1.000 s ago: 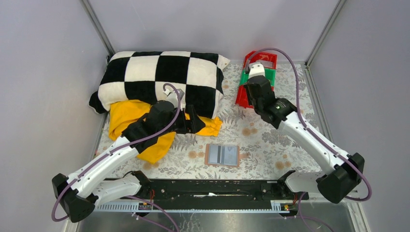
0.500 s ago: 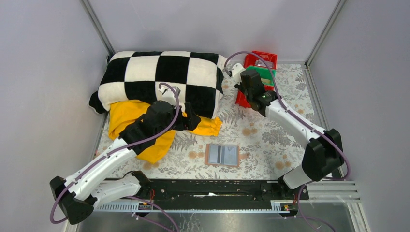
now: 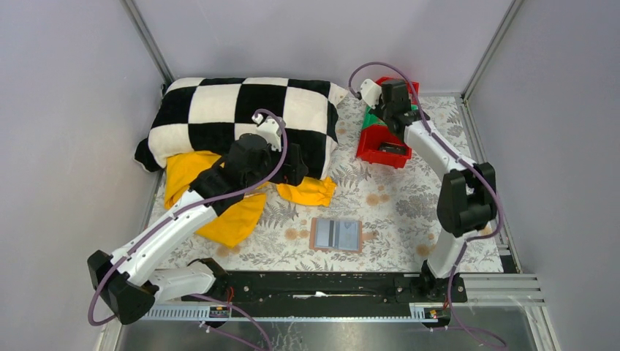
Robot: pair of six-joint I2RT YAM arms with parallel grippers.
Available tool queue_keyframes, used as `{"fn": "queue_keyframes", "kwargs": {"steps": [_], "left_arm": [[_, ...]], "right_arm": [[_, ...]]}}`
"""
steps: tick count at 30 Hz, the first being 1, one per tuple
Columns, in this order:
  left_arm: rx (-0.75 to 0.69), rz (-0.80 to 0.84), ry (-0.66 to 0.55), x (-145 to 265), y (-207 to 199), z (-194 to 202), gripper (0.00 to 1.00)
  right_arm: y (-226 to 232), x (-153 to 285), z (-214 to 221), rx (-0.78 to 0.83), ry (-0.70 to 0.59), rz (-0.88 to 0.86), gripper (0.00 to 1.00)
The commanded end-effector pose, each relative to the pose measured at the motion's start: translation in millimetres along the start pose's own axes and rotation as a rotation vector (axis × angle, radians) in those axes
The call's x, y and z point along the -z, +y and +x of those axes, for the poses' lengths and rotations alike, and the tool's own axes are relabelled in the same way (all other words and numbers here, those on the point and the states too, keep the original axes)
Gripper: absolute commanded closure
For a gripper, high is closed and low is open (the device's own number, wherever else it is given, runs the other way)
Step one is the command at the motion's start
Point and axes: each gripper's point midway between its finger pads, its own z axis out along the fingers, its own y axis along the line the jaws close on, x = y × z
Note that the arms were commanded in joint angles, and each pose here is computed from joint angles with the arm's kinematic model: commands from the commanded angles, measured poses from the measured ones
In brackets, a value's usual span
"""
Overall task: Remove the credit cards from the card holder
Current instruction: Place the credit card in the storage box.
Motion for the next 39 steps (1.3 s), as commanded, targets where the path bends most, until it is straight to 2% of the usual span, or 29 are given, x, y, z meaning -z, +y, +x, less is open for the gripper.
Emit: {"fn": "queue_keyframes", "kwargs": {"steps": [1, 5, 16, 24, 34, 39], "left_arm": [[-0.024, 0.051, -0.006, -3, -1, -15, 0.06], [0.003, 0.064, -0.009, -11, 9, -21, 0.06], [0.112, 0.111, 0.037, -36, 45, -20, 0.08], [0.154, 0.125, 0.057, -47, 60, -18, 0.09], [0.189, 0.118, 0.035, -49, 75, -25, 0.09], [0.203, 0.124, 0.043, -51, 77, -23, 0.09]], "right_arm": [[-29, -32, -8, 0.152, -0.017, 0.022, 1.0], [-48, -74, 1, 0.224, 0.048, 0.079, 1.0], [-73, -149, 2, 0.317, 0.072, 0.177, 1.0], [-75, -177, 11, 0.375, 0.072, 0.175, 1.0], [-70, -199, 20, 0.366, 0.049, 0.168, 0.98], [-70, -204, 25, 0.356, 0.041, 0.185, 0.92]]}}
